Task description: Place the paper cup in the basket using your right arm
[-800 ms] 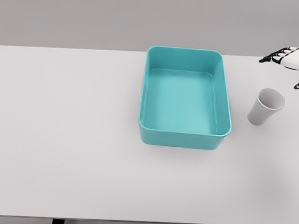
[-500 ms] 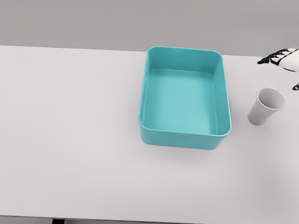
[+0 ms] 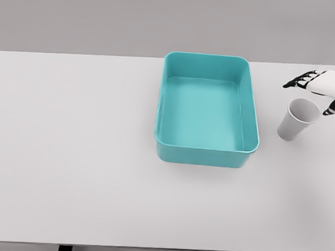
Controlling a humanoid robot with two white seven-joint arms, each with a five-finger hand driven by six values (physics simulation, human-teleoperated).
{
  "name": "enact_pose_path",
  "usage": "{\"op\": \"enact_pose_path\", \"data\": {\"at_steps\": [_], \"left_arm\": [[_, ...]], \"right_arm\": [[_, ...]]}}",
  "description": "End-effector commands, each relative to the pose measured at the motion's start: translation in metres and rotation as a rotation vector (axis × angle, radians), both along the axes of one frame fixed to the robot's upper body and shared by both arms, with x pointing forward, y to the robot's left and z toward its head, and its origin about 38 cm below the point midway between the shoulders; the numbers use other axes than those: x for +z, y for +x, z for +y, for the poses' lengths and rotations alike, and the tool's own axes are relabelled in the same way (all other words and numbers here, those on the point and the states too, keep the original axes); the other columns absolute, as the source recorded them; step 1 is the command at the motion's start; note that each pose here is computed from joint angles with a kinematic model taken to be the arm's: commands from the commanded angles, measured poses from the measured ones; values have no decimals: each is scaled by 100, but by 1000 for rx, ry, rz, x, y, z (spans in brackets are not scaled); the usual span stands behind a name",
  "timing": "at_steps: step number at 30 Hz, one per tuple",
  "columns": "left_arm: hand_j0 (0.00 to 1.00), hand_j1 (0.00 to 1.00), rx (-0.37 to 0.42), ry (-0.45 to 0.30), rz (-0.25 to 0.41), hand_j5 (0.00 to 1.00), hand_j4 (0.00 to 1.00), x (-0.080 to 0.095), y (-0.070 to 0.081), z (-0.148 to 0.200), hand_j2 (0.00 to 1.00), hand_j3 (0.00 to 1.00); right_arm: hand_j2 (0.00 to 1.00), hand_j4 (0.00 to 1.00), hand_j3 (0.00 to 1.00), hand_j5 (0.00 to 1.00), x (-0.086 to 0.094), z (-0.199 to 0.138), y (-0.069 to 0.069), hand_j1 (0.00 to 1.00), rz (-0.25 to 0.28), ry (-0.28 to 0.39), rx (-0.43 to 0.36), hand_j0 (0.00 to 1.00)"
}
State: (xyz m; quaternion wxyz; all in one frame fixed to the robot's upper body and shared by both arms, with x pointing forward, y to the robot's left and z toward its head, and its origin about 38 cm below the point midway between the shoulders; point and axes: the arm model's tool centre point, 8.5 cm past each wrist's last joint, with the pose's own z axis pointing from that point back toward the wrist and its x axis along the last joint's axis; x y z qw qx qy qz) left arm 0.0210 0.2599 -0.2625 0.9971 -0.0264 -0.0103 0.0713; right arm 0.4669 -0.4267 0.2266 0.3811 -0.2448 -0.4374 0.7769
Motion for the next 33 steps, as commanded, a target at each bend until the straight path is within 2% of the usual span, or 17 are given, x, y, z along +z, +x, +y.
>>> {"op": "enact_pose_path", "data": {"at_steps": [1,7,17,23,31,33], "left_arm": [[100,100,0,0,2,100,100,0,-1,0,100,100],[100,100,0,0,0,100,100,0,0,0,100,100],[100,100,0,0,0,100,100,0,0,0,100,100],[100,100,0,0,0,100,100,0,0,0,100,100],[100,100,0,0,0,100,100,0,0,0,100,100],[100,100,0,0,2,100,100,0,-1,0,100,100]], "right_arm": [[100,100,100,100,1,0,0,100,-1,5,-3,100],[100,100,100,100,1,-1,0,100,-1,4,-4,100],[100,100,100,100,12,-21,-7,100,-14,-15,-38,100],[100,100,100,100,30,-10,-19,100,-42,-40,28,100],[100,100,100,100,26,10,-24,100,-36,-34,90,100],[100,100,100,100,16,10,-27,100,-14,-32,90,100]]}}
